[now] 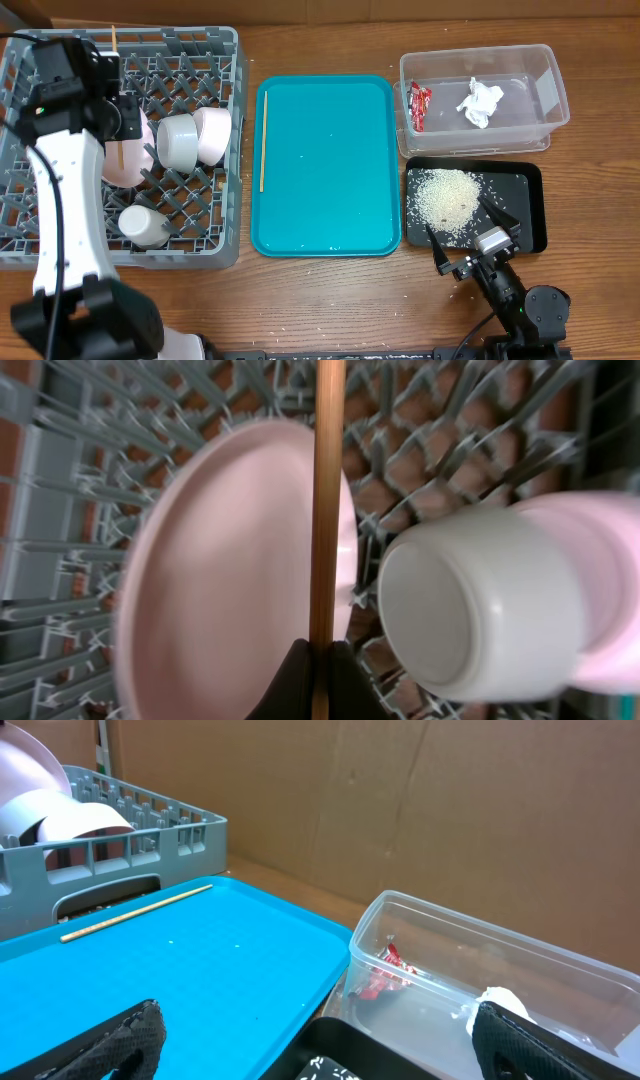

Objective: Sort waste into correct bins and load items into the dishwasher
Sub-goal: 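Carry the chopstick with the left gripper and insert it in the rack, then grasp the second wooden chopstick on the teal tray with the left gripper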

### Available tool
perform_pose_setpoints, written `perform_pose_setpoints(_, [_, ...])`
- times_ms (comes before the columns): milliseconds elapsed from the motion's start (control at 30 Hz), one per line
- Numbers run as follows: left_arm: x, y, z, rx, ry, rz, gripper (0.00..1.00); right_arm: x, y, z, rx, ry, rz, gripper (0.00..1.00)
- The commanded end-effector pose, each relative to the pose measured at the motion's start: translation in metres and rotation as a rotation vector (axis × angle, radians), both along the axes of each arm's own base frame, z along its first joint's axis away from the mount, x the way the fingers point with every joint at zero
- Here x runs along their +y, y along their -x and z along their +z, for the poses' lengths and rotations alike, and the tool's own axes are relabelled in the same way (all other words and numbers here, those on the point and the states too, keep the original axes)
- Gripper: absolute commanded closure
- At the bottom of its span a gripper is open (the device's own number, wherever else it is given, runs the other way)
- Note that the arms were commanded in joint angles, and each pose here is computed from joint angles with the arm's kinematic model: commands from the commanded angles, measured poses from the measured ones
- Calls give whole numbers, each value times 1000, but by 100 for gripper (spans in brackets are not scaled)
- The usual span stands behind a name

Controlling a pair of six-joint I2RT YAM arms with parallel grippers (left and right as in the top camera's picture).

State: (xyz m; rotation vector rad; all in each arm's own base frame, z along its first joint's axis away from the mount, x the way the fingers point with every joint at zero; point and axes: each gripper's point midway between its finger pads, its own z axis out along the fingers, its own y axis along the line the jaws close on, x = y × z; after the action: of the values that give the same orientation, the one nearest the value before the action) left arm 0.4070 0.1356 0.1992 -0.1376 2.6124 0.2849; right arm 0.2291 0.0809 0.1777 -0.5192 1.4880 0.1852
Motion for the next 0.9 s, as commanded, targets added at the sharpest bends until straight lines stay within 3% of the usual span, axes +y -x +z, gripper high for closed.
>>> perform_pose_setpoints(0, [13,0,-40,127,-42,7,96,1,0,-2,-3,-4,5,0])
perform_pose_setpoints(100, [15,2,-48,156,-48,20,94,1,0,-2,-3,-4,5,0])
perform_pose_setpoints(167, [15,-1,-39,130,-46,37,71,1,0,-2,-3,-4,5,0])
perform_pose_setpoints(200, [15,-2,-31,110,-42,48,26,1,0,-2,-3,-4,5,0])
perform_pose_setpoints(233, [12,-3,-24,97,-37,45,16,1,0,-2,-3,-3,5,0])
perform_pose_setpoints(300, [1,-3,0,64,-23,24,15,1,0,-2,-3,-4,5,0])
perform_pose_setpoints(400, [-30,2,37,20,33,-32,0,1,0,-2,-3,-4,5,0])
perform_pose_setpoints(500, [-82,4,67,-48,161,-168,0,1,0,-2,-3,-4,5,0])
perform_pose_setpoints(600, [-154,9,86,-101,412,-356,0,1,0,-2,-3,-4,5,0])
perform_pose_setpoints(667, [-190,15,88,-84,521,-453,23,1,0,-2,-3,-4,5,0])
perform_pose_setpoints(733, [-212,21,71,-11,521,-487,37,1,0,-2,-3,-4,5,0])
perform_pose_setpoints(867, [-219,21,7,158,320,-294,39,1,0,-2,-3,-4,5,0])
